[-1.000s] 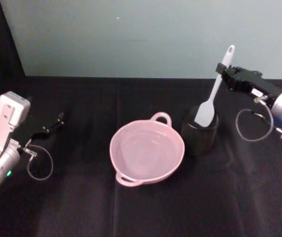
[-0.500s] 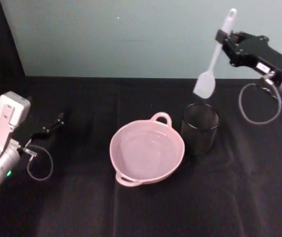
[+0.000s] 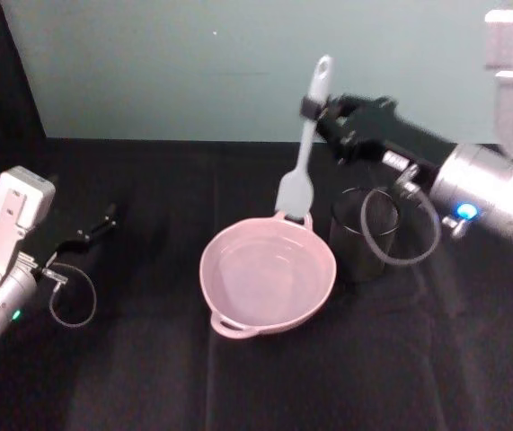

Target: Use the one hand to pick up the spoon and stir the clear water in the bowl.

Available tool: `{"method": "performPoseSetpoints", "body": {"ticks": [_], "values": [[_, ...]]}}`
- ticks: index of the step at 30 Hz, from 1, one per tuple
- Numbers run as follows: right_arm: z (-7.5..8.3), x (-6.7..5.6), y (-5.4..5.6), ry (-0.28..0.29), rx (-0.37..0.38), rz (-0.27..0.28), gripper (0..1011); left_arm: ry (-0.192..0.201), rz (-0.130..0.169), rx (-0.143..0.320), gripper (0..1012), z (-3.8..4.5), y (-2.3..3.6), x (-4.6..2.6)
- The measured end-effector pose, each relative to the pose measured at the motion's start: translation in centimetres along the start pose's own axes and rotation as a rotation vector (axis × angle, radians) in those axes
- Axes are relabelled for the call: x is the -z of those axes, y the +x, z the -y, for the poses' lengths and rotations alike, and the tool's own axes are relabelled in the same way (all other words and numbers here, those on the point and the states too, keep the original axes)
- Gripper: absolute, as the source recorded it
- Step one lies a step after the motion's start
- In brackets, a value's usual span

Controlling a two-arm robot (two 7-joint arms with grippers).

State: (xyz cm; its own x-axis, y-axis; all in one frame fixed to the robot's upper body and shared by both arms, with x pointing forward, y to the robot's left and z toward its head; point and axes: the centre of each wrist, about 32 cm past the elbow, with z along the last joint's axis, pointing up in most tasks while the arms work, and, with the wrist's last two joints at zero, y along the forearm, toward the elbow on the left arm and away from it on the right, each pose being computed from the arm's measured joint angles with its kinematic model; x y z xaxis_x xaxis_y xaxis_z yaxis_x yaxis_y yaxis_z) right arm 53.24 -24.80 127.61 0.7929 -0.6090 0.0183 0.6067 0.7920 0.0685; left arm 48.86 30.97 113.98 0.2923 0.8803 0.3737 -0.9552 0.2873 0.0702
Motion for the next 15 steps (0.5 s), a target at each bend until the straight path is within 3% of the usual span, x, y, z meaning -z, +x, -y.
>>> {"method": "performPoseSetpoints", "body": {"ticks": [2, 5, 8, 9, 15], "values": [[-0.3, 0.9, -0.1, -0.008, -0.016, -0.010, 118, 0.000, 0.000, 0.000, 1011, 0.00, 0.00, 0.00], [-0.8, 3.8, -0.6, 0.004, -0.023, -0.004, 118, 0.000, 0.000, 0.000, 1011, 0.00, 0.00, 0.00], [-0.8, 5.5, -0.6, 0.016, -0.020, -0.002, 117, 0.000, 0.000, 0.000, 1011, 0.00, 0.00, 0.00], [-0.6, 6.5, -0.6, 0.021, -0.021, -0.004, 118, 0.000, 0.000, 0.000, 1011, 0.00, 0.00, 0.00], [0.3, 9.3, -0.5, 0.041, -0.039, 0.005, 117, 0.000, 0.000, 0.000, 1011, 0.00, 0.00, 0.00]]}}
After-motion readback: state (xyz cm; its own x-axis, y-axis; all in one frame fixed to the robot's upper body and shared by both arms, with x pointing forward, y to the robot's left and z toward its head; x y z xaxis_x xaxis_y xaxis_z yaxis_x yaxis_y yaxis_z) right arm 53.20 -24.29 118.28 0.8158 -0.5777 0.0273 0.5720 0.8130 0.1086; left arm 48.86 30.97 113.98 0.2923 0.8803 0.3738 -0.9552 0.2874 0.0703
